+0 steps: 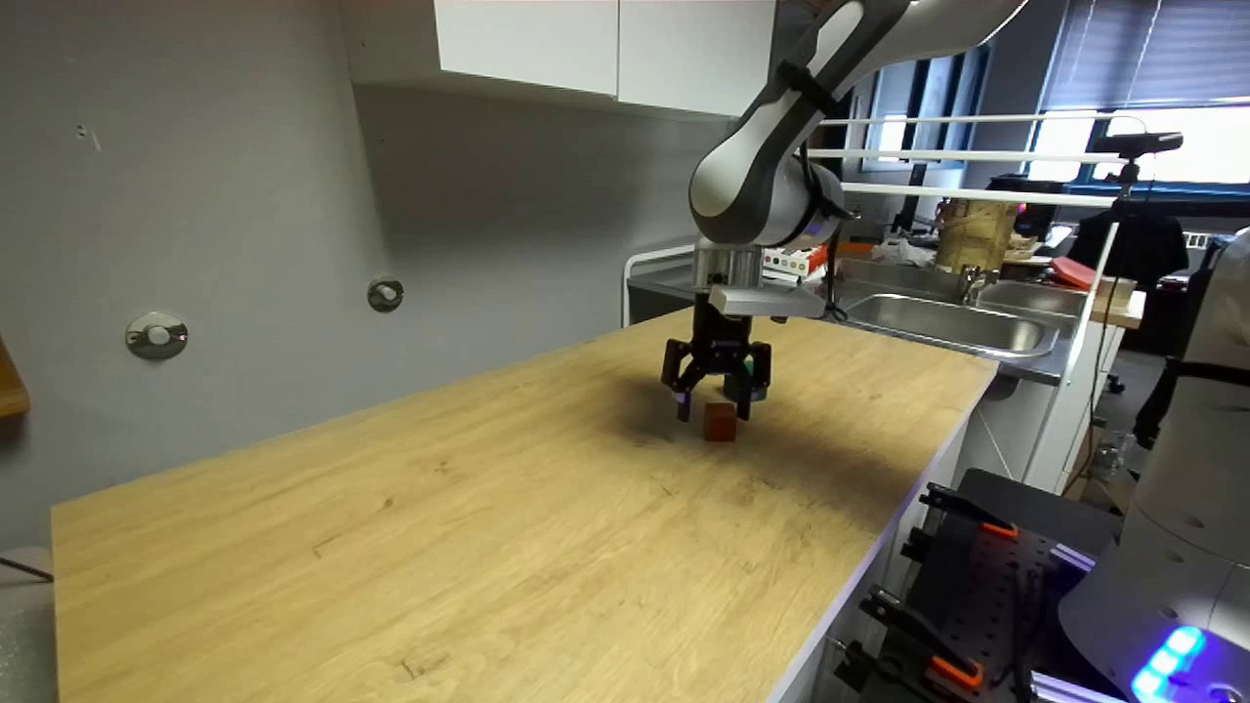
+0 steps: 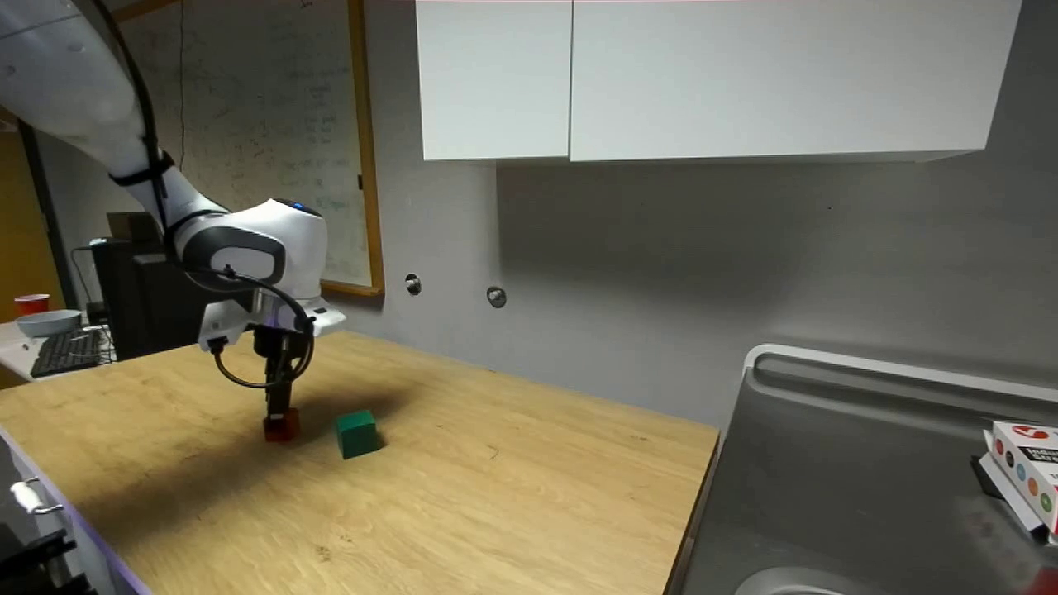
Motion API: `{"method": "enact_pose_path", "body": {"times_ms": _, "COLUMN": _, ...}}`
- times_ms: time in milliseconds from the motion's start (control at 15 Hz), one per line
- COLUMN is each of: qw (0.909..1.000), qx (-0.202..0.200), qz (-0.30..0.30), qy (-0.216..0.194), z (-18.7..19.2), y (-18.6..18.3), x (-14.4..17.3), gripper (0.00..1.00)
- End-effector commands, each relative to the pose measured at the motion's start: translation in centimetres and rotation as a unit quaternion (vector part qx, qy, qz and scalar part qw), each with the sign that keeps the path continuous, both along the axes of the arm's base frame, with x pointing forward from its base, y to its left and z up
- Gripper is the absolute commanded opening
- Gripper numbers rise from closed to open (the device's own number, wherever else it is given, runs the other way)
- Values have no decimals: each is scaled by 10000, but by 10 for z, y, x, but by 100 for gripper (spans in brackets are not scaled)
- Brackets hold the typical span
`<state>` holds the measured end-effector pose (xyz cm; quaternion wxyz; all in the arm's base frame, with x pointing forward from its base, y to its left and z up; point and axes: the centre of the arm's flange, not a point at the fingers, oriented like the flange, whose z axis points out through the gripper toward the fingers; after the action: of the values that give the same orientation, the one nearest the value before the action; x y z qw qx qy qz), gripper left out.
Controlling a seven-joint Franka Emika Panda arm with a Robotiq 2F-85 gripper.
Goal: Put the orange block on top of the green block
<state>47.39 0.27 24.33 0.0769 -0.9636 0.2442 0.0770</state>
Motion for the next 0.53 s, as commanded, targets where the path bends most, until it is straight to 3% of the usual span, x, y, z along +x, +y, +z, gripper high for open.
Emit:
{"method": "enact_pose_path", "body": {"times_ms": 0, "qw": 9996, "qx": -85, "qz": -230, "qy": 171, "z": -15, "y": 4, "x": 26, "gripper": 70}}
{"method": "enact_pose_path", "body": {"times_ms": 200, "qw": 9993, "qx": -141, "qz": -281, "qy": 194, "z": -17, "y": 6, "x": 32, "gripper": 46}}
{"method": "enact_pose_path", "body": {"times_ms": 467, "qw": 9992, "qx": -275, "qz": -277, "qy": 9, "z": 7, "y": 3, "x": 39, "gripper": 18}}
